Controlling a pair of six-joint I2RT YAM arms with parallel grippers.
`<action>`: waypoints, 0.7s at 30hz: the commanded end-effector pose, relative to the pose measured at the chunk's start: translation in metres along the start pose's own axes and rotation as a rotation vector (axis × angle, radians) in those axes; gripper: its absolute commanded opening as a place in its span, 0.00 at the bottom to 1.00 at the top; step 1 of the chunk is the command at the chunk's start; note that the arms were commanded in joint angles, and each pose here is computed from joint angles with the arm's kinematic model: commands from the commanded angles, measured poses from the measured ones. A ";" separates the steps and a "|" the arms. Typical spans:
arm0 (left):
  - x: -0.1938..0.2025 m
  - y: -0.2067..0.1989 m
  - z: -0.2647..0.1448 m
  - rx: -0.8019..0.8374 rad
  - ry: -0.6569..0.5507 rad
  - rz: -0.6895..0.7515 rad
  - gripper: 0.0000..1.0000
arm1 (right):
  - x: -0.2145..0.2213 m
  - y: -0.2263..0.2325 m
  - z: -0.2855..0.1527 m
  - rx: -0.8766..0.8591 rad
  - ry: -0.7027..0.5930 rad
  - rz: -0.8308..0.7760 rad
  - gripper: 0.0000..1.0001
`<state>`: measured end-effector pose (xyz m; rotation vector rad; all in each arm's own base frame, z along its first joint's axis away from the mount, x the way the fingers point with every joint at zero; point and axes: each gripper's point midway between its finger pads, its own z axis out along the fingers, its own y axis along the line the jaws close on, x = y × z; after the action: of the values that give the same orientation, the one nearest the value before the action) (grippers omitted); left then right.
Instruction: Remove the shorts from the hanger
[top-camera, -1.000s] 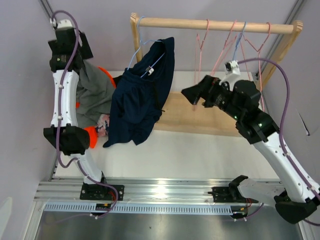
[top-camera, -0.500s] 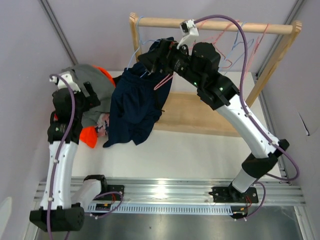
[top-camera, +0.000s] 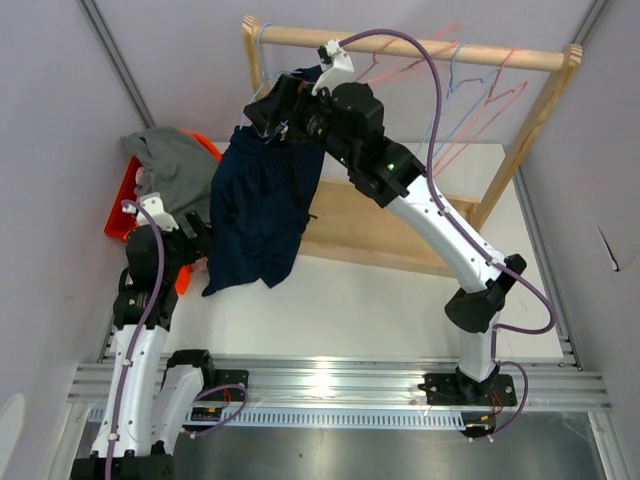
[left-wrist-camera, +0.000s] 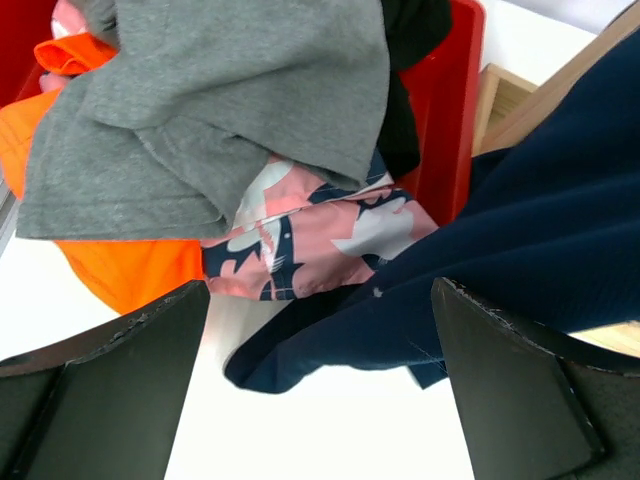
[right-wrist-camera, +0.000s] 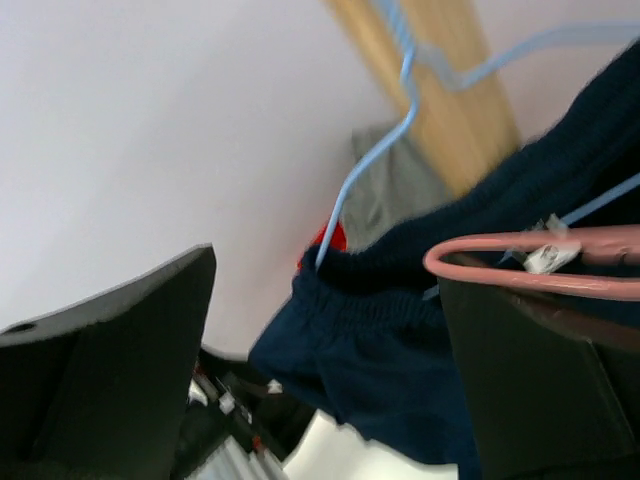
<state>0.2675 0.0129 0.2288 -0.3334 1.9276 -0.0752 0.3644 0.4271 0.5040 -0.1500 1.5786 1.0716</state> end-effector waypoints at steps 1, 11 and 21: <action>-0.019 -0.017 -0.003 0.075 -0.074 -0.014 0.99 | 0.013 0.009 -0.017 0.008 0.028 0.027 0.98; -0.020 -0.021 -0.003 0.096 -0.072 -0.011 0.99 | 0.013 -0.049 -0.141 0.370 -0.015 -0.027 0.98; -0.018 -0.023 -0.002 0.102 -0.067 -0.006 0.99 | -0.016 0.005 -0.188 0.159 -0.057 0.068 0.98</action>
<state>0.2731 0.0022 0.2388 -0.2887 1.8908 -0.1249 0.2313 0.2623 0.4993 0.0936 1.6299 0.9258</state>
